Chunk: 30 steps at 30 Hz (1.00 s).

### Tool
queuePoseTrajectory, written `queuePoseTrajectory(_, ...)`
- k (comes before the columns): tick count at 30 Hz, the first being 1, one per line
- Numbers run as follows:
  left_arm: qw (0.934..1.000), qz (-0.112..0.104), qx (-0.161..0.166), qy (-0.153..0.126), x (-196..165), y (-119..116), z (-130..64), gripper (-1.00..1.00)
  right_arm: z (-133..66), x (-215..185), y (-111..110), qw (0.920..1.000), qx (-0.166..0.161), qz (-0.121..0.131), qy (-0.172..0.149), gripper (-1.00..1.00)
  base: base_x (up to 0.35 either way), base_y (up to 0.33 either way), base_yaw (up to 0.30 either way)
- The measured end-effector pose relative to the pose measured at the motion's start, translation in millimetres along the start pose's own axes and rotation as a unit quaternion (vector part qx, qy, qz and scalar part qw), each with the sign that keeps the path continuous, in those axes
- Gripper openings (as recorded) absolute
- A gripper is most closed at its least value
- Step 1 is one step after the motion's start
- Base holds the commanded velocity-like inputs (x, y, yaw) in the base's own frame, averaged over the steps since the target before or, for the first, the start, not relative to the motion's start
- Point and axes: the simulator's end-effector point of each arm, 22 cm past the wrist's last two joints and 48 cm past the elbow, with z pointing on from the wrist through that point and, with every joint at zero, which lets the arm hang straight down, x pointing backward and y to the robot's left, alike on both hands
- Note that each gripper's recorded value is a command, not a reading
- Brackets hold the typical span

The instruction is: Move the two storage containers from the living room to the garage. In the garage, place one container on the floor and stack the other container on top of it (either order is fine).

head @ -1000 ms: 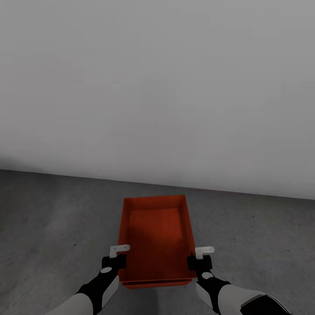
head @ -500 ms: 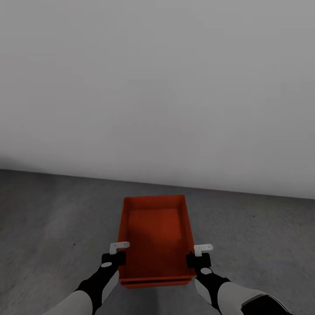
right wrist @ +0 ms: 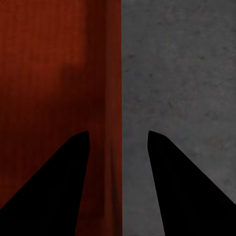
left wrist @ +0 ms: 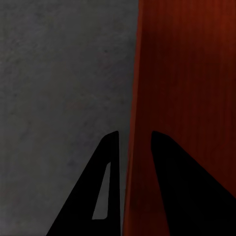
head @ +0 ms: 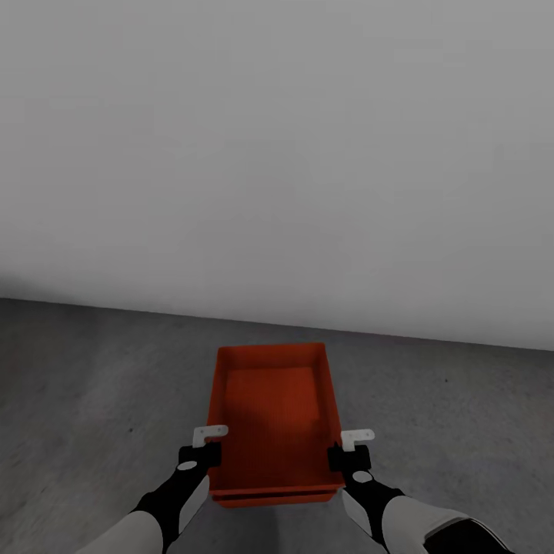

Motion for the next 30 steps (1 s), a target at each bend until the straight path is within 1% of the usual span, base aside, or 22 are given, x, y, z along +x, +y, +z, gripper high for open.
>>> queuePoseTrajectory(15, 1.0000, 0.000, 0.000, 0.000, 0.0, -0.2, 0.1, -1.00, 0.1, 0.2, -0.1, 1.0000, 0.000, -0.001, 0.000, -1.00, 0.000, 0.000, 0.000)
queuePoseTrajectory(16, 1.0000, 0.000, 0.000, 0.000, -0.1, -0.1, 0.1, 1.00, 0.1, 0.2, -0.1, 1.0000, 0.000, -0.001, 0.000, 1.00, 0.000, 0.000, 0.000)
queuePoseTrajectory(17, 0.9998, 0.000, -0.017, -0.009, 11.6, 18.7, 6.9, 1.00, 4.0, -17.2, 4.8, 0.9991, -0.008, 0.008, -0.040, 1.00, 0.000, 0.000, 0.000)
queuePoseTrajectory(18, 0.9998, 0.000, -0.020, -0.007, 14.2, 21.6, 7.5, 1.00, 4.2, -17.5, 4.6, 0.9991, -0.007, 0.010, -0.041, 1.00, 0.000, 0.000, 0.000)
queuePoseTrajectory(23, 0.9998, -0.001, -0.020, -0.007, 13.9, 21.7, 7.5, 1.00, 4.2, -17.2, 3.8, 0.9991, -0.005, 0.014, -0.041, 1.00, 0.000, 0.000, 0.000)
queuePoseTrajectory(30, 0.9998, 0.001, -0.019, -0.008, 13.2, 21.3, 7.5, 1.00, 4.1, -17.7, 5.1, 0.9990, -0.007, 0.012, -0.041, 1.00, 0.000, 0.000, 0.000)
